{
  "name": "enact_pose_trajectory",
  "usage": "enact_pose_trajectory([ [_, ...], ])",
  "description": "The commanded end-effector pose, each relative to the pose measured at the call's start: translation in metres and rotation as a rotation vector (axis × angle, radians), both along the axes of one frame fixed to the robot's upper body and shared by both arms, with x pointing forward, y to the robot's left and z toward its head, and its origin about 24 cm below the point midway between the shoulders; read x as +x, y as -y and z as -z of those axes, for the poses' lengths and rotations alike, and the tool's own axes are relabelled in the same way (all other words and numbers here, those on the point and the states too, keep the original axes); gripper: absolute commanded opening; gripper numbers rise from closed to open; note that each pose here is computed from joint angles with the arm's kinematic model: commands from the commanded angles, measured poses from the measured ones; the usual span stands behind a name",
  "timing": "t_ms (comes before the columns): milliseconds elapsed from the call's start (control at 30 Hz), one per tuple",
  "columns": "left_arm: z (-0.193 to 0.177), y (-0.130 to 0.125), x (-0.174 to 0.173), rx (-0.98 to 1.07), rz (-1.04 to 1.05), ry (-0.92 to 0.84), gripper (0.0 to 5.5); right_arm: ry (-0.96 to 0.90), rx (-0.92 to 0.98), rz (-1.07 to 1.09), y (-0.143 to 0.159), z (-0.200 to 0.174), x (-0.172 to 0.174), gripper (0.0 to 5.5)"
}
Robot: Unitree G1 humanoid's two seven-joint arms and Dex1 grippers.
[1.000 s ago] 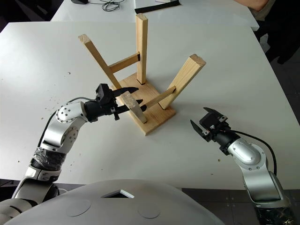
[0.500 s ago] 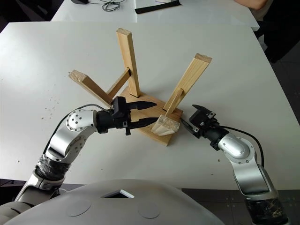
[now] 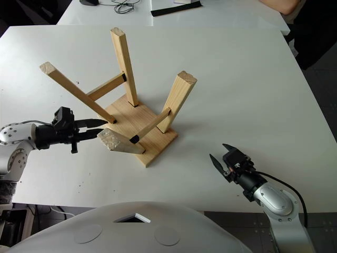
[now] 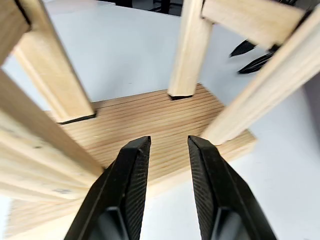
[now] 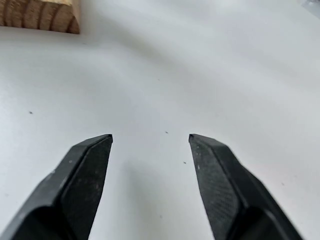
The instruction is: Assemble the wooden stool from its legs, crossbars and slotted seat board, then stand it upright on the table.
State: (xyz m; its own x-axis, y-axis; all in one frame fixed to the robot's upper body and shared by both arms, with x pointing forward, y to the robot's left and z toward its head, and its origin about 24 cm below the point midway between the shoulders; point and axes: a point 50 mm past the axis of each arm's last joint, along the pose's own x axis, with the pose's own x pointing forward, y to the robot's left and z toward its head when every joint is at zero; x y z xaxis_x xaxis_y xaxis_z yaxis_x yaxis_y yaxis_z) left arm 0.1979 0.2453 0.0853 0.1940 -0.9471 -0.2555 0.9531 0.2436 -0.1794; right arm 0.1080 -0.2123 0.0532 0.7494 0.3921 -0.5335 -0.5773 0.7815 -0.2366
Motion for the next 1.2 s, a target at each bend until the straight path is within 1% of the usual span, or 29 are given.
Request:
enact_pose_trajectory([
  [33, -0.001, -0.023, 0.011, 0.103, -0.023, -0.007, 1.39, 0.029, 0.005, -0.016, -0.002, -0.006, 0.009, 2.85],
  [100, 0.004, -0.042, 0.035, 0.196, -0.158, 0.056, 1.39, 0.031, -0.004, -0.019, 0.0, -0.007, 0.012, 2.85],
  [167, 0.009, -0.058, 0.049, 0.288, -0.262, 0.114, 1.39, 0.025, -0.005, -0.036, -0.001, -0.007, 0.013, 2.85],
  [267, 0.01, -0.069, 0.071, 0.358, -0.416, 0.213, 1.39, -0.009, 0.014, -0.102, -0.007, -0.01, 0.006, 2.85],
  [367, 0.017, -0.065, 0.085, 0.406, -0.467, 0.301, 1.39, -0.055, 0.051, -0.196, -0.018, -0.011, 0.002, 2.85],
  [433, 0.025, -0.055, 0.094, 0.445, -0.472, 0.363, 1.39, -0.072, 0.07, -0.242, -0.025, -0.01, 0.003, 2.85],
  [500, 0.037, -0.039, 0.099, 0.48, -0.426, 0.412, 1.39, -0.073, 0.079, -0.263, -0.031, -0.008, 0.008, 2.85],
  [567, 0.05, -0.027, 0.097, 0.516, -0.348, 0.444, 1.39, -0.077, 0.09, -0.303, -0.039, -0.005, 0.014, 2.85],
  [633, 0.062, -0.022, 0.088, 0.542, -0.269, 0.456, 1.39, -0.085, 0.112, -0.343, -0.049, -0.003, 0.018, 2.85],
  [733, 0.073, -0.021, 0.074, 0.538, -0.188, 0.433, 1.39, -0.109, 0.139, -0.367, -0.062, 0.006, 0.019, 2.85],
  [867, 0.079, -0.021, 0.062, 0.478, -0.134, 0.398, 1.39, -0.158, 0.142, -0.317, -0.065, 0.025, 0.011, 2.85],
  [967, 0.081, -0.021, 0.052, 0.428, -0.112, 0.377, 1.39, -0.163, 0.12, -0.249, -0.056, 0.032, 0.007, 2.85],
  [1200, 0.08, -0.014, 0.017, 0.285, -0.129, 0.332, 1.39, -0.088, 0.019, -0.047, -0.01, 0.03, 0.018, 2.85],
])
